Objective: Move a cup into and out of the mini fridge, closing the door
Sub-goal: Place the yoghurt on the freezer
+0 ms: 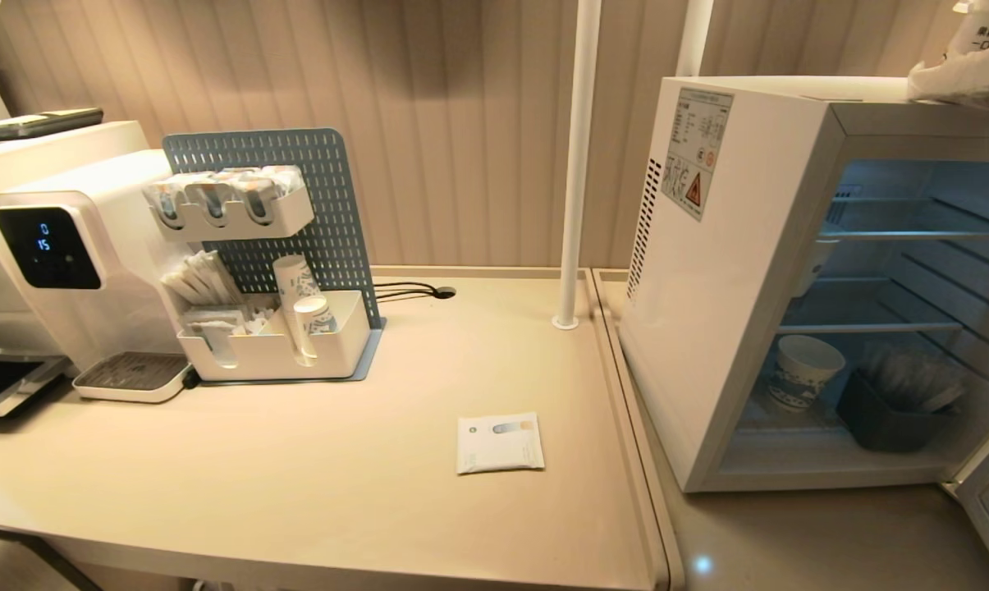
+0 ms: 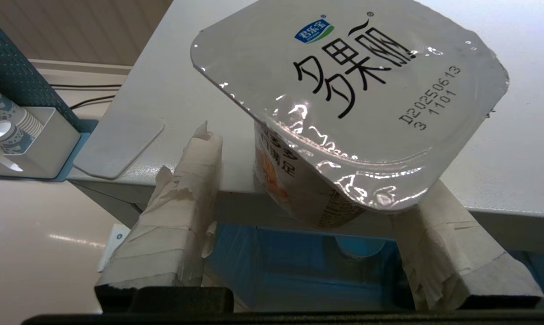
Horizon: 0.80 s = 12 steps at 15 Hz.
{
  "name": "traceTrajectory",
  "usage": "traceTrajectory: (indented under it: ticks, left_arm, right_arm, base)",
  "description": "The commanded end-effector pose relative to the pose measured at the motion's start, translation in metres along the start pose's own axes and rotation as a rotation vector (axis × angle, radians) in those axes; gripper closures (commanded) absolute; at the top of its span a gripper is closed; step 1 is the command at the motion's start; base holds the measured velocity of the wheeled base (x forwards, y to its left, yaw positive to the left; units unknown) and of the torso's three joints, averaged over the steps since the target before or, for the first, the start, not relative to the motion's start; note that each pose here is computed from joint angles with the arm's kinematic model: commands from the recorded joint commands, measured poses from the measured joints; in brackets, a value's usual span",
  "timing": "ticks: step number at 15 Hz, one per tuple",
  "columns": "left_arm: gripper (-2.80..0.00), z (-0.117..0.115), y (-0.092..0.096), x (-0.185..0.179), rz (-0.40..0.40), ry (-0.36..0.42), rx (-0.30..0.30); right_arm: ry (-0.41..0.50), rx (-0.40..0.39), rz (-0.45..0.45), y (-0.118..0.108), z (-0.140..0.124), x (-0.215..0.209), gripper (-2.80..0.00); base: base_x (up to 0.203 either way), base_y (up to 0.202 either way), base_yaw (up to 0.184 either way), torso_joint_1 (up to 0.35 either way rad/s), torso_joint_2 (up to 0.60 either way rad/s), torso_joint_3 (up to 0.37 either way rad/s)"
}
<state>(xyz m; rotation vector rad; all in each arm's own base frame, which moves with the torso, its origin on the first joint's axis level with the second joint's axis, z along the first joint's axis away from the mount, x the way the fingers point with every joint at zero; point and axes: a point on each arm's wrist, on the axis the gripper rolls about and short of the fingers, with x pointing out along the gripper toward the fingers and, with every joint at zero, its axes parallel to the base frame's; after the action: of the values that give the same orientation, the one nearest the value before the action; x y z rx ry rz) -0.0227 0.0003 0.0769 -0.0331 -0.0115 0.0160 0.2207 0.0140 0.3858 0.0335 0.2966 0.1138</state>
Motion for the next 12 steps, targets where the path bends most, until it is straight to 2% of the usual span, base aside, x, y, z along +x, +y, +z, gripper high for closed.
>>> traceTrajectory:
  ticks: [1,12]
  left_arm:
    - [0.00,0.000,0.000,0.000,0.001,0.001,-0.001]
    - [0.00,0.000,0.000,0.000,0.001,0.001,-0.001]
  right_arm:
    - [-0.009,-0.001,0.000,0.001,0.000,-0.009,-2.80]
    - [-0.060,-0.009,0.001,0.003,-0.009,-0.055,-2.80]
  base:
    - [0.000,0.000,0.000,0.000,0.00,0.000]
    - [0.000,0.000,0.000,0.000,0.00,0.000]
